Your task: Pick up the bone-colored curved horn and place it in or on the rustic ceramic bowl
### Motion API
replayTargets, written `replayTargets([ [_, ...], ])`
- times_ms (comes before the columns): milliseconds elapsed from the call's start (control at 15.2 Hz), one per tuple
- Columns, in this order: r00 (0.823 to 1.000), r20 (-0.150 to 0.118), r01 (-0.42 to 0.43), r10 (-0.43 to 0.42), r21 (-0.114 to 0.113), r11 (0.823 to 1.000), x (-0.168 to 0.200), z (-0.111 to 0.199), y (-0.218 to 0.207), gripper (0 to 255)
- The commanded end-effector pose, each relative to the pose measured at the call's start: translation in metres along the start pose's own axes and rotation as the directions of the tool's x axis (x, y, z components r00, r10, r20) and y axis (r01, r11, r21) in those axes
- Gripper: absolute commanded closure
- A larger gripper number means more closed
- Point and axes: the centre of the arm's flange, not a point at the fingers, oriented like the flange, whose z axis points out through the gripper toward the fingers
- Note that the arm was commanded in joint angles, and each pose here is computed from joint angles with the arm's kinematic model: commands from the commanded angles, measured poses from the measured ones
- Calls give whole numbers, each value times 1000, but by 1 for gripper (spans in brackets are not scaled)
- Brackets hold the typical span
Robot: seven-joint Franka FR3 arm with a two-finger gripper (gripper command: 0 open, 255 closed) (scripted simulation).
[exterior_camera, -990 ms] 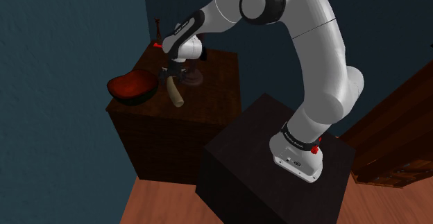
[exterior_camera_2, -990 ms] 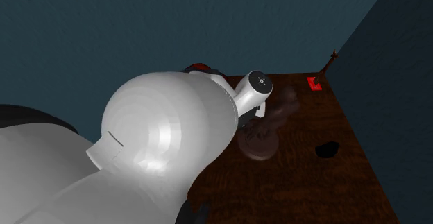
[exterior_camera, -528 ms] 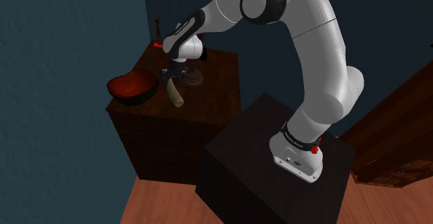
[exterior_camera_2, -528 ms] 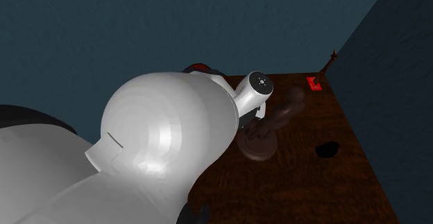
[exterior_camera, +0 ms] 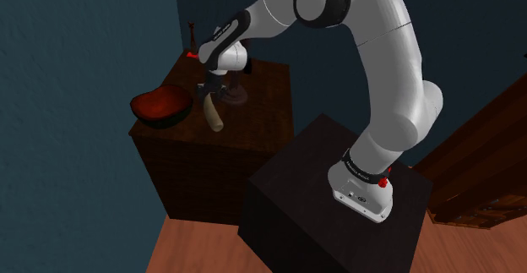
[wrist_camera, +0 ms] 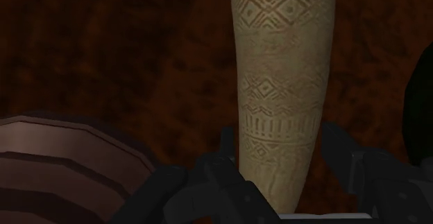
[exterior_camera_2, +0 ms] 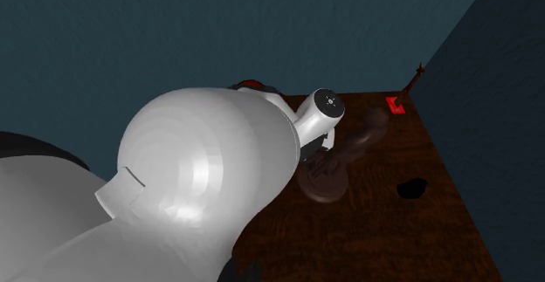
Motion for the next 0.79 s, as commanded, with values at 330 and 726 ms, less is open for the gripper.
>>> replayTargets([
  [330, 1000, 0, -2, 2, -1, 1000, -2, -35, -10, 255],
  [726, 1000, 0, -2, 2, -1, 1000, -5, -65, -19, 255],
])
